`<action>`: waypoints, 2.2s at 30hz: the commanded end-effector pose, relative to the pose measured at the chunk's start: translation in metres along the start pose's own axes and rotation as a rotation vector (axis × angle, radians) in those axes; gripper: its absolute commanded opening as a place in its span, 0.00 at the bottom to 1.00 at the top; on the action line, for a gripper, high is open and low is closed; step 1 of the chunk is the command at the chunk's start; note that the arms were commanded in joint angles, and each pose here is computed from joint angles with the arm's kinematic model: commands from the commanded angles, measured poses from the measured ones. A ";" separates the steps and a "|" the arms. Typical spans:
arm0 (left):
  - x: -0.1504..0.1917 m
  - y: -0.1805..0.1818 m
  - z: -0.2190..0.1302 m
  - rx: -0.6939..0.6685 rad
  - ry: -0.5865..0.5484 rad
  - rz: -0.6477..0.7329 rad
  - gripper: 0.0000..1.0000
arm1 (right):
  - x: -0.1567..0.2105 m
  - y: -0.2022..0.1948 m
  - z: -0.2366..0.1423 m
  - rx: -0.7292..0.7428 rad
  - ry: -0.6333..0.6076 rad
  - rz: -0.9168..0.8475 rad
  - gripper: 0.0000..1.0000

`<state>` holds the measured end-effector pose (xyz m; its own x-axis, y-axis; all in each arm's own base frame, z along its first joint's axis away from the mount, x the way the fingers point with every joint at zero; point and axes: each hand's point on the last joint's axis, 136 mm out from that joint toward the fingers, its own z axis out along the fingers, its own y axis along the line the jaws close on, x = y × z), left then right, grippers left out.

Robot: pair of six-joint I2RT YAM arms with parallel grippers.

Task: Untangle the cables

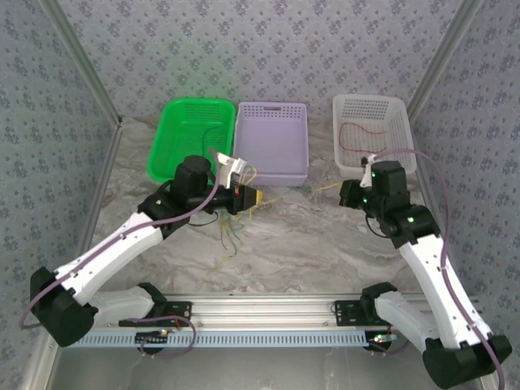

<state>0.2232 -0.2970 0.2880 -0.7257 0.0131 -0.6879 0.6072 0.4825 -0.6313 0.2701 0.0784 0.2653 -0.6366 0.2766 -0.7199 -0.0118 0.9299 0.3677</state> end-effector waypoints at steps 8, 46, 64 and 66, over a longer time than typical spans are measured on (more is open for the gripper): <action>0.016 0.028 -0.022 -0.081 -0.133 -0.177 0.00 | -0.070 -0.041 -0.069 0.221 -0.309 0.147 0.00; 0.002 0.064 -0.021 -0.265 -0.461 -0.516 0.78 | -0.011 -0.014 -0.016 -0.071 -0.185 0.192 0.00; -0.021 0.086 -0.054 -0.203 -0.694 -0.852 0.99 | 0.022 0.012 -0.011 -0.147 -0.125 0.164 0.00; -0.018 0.094 -0.051 -0.193 -0.690 -0.901 0.99 | 0.025 0.016 -0.011 -0.161 -0.120 0.166 0.00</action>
<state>0.2709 -0.2092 0.2486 -0.5212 -0.8330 -0.1854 -0.1266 0.2903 -0.9485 0.2466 0.0955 0.2566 -0.5595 0.4300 -0.7085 -0.0442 0.8382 0.5436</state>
